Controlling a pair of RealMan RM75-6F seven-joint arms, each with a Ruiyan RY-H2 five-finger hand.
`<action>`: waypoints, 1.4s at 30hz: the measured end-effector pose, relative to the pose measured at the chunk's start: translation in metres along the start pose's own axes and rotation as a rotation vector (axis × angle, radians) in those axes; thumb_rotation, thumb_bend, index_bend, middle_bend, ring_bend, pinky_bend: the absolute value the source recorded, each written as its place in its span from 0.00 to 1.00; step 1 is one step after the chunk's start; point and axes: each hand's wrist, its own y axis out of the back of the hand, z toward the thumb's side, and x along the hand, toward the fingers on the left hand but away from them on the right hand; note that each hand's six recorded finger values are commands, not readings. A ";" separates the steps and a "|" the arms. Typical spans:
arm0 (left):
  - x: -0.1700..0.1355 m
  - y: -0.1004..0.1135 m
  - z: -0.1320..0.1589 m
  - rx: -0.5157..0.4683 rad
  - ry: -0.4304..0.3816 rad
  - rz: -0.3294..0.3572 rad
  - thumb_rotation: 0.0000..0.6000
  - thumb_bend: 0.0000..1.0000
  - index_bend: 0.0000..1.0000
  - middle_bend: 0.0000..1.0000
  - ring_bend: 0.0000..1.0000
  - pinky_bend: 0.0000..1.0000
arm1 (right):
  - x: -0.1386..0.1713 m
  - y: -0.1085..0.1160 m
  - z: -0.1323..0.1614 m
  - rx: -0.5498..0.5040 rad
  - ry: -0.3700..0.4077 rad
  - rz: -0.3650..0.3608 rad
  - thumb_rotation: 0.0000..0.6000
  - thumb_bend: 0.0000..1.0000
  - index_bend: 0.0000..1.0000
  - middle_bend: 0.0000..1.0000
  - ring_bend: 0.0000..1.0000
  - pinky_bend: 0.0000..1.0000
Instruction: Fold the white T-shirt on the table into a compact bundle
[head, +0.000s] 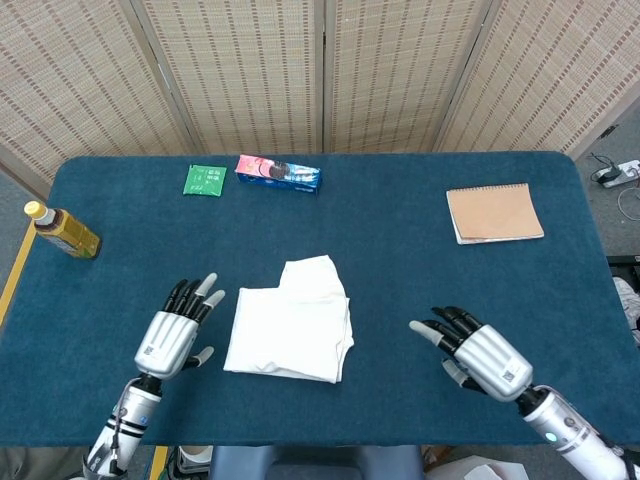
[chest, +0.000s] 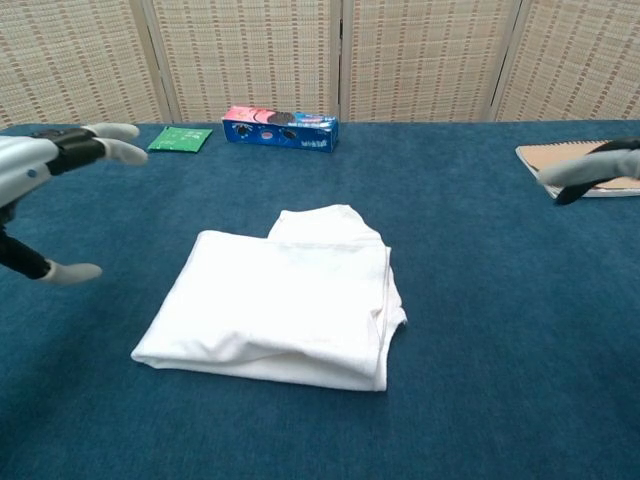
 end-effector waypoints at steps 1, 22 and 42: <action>-0.003 0.003 -0.005 -0.002 0.010 0.007 1.00 0.20 0.14 0.02 0.02 0.00 | -0.007 -0.004 0.006 -0.004 0.026 0.015 1.00 0.64 0.10 0.22 0.10 0.16; -0.041 0.038 -0.036 -0.072 0.080 0.093 1.00 0.20 0.15 0.02 0.02 0.00 | -0.136 -0.067 0.108 -0.015 0.365 0.193 1.00 0.80 0.25 0.20 0.10 0.16; -0.046 0.036 -0.036 -0.086 0.079 0.090 1.00 0.20 0.15 0.02 0.02 0.00 | -0.135 -0.083 0.090 0.024 0.325 0.231 1.00 0.78 0.25 0.20 0.10 0.16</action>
